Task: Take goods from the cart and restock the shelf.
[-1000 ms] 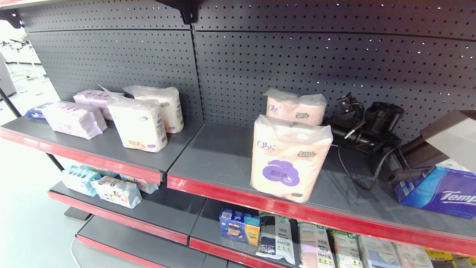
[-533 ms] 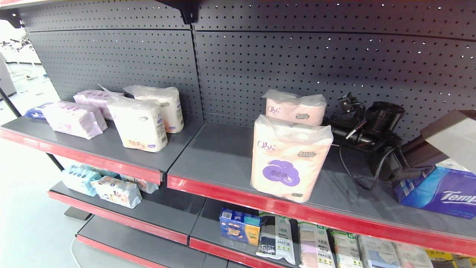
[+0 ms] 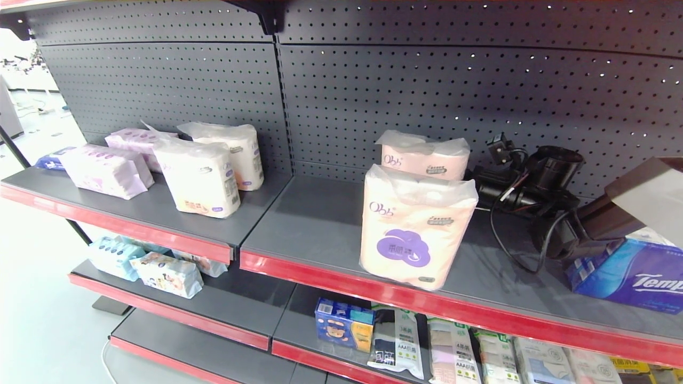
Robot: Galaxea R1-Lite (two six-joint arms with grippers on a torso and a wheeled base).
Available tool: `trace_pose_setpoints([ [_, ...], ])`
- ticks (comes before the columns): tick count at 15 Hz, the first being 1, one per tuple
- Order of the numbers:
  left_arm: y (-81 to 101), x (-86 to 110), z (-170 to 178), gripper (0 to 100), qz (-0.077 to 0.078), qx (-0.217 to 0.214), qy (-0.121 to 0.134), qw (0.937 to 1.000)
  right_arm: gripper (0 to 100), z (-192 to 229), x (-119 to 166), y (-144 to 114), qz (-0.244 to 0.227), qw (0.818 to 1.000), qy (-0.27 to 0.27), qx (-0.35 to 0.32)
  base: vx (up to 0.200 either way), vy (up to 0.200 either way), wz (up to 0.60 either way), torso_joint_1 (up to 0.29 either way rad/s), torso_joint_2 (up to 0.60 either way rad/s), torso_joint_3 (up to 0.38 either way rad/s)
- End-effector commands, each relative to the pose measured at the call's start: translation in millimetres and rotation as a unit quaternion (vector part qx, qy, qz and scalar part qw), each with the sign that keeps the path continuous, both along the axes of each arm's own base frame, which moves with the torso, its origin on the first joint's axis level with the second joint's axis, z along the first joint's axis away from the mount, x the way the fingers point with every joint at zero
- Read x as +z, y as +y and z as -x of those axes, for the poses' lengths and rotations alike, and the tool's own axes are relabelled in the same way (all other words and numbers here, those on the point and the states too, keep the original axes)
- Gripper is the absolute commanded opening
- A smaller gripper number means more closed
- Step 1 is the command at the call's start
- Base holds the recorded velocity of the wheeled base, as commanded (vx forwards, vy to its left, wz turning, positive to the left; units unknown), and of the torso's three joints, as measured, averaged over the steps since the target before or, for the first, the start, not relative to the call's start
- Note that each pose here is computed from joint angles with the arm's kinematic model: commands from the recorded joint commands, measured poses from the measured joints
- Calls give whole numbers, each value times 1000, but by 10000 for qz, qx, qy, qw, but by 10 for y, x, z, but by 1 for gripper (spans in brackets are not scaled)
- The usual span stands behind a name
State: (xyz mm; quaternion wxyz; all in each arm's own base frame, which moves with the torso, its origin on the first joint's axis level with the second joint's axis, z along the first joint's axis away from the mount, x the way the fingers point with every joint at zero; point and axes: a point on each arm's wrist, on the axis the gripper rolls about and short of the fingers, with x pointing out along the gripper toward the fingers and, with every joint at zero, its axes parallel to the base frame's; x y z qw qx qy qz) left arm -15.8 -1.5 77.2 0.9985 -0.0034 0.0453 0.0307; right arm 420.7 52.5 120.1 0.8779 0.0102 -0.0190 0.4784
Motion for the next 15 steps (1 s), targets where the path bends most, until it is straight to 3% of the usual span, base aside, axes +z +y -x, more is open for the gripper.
trace_pose_setpoints([
  [1,0,0,0,100,1,1,-2,10000,0,-7,-13,-16,8,10000,7,-7,0,0,0,0,0,0],
  [15,0,0,0,100,1,1,-2,10000,0,-19,17,4,20,9990,-54,453,0,0,0,0,0,0],
])
